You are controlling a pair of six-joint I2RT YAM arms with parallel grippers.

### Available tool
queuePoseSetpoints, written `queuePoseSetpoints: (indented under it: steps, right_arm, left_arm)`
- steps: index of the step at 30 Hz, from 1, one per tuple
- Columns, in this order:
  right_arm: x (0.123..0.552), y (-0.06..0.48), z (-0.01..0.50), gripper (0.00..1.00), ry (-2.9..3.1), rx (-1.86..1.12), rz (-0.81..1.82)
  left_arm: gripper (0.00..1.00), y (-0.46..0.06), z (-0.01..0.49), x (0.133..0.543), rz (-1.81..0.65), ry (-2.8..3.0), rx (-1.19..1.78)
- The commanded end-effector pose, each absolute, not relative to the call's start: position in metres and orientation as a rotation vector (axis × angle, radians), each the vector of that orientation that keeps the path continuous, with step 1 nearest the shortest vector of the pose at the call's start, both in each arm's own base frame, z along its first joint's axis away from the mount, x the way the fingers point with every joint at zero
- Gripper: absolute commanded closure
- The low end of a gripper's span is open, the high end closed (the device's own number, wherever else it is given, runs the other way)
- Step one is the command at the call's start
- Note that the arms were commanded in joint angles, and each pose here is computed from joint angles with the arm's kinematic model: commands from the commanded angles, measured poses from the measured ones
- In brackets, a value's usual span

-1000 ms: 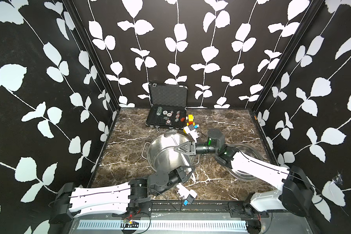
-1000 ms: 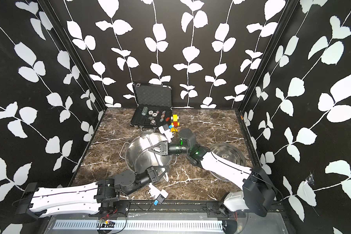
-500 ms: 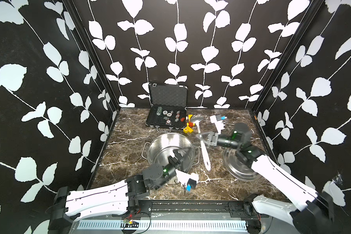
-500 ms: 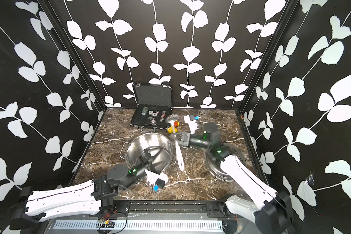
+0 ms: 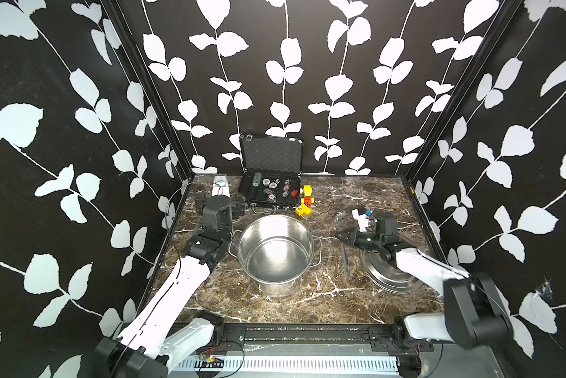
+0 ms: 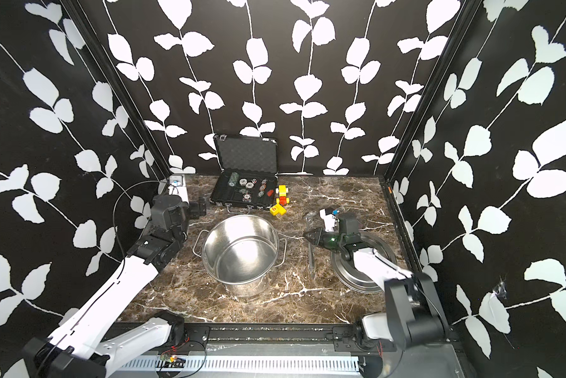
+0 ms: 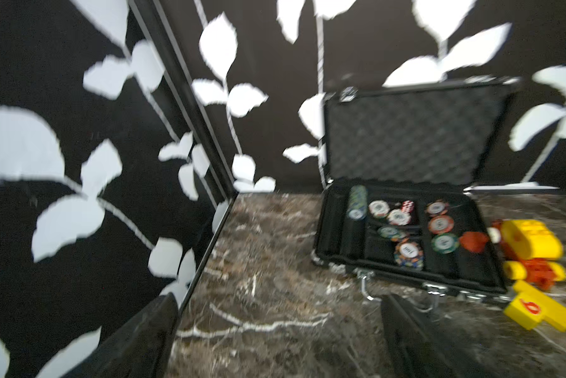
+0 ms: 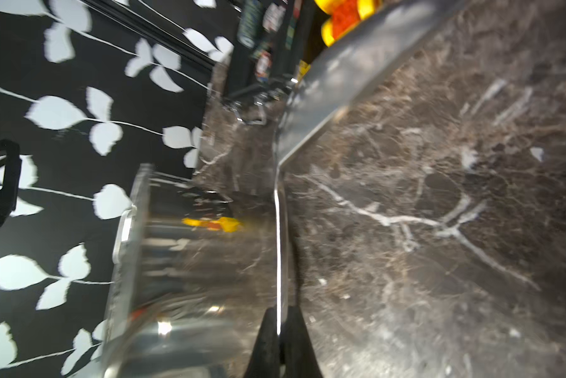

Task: Stir the soup with a spoon
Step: Place the spoon at the center of the board.

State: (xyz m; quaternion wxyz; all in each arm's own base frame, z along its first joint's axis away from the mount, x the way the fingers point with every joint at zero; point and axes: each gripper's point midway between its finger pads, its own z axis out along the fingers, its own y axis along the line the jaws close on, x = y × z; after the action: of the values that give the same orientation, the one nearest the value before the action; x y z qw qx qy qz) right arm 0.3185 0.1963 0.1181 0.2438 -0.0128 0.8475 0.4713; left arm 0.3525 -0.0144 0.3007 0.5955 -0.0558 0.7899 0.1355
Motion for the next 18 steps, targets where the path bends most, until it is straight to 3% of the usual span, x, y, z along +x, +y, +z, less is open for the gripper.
queuePoseSetpoints:
  steps: [1,10,18]
  right_arm:
    - [0.339,0.203,0.121,1.00,2.187,-0.117,1.298]
    - [0.347,0.200,0.060,0.99,2.345,-0.034,1.257]
    - [0.348,0.193,0.043,0.78,2.427,-0.026,1.165]
  left_arm:
    - [0.01,0.030,0.263,0.343,0.332,1.861,-0.413]
    - [0.01,0.087,0.168,0.321,0.584,1.971,-0.549]
    - [0.01,0.085,0.144,0.322,0.589,2.002,-0.491]
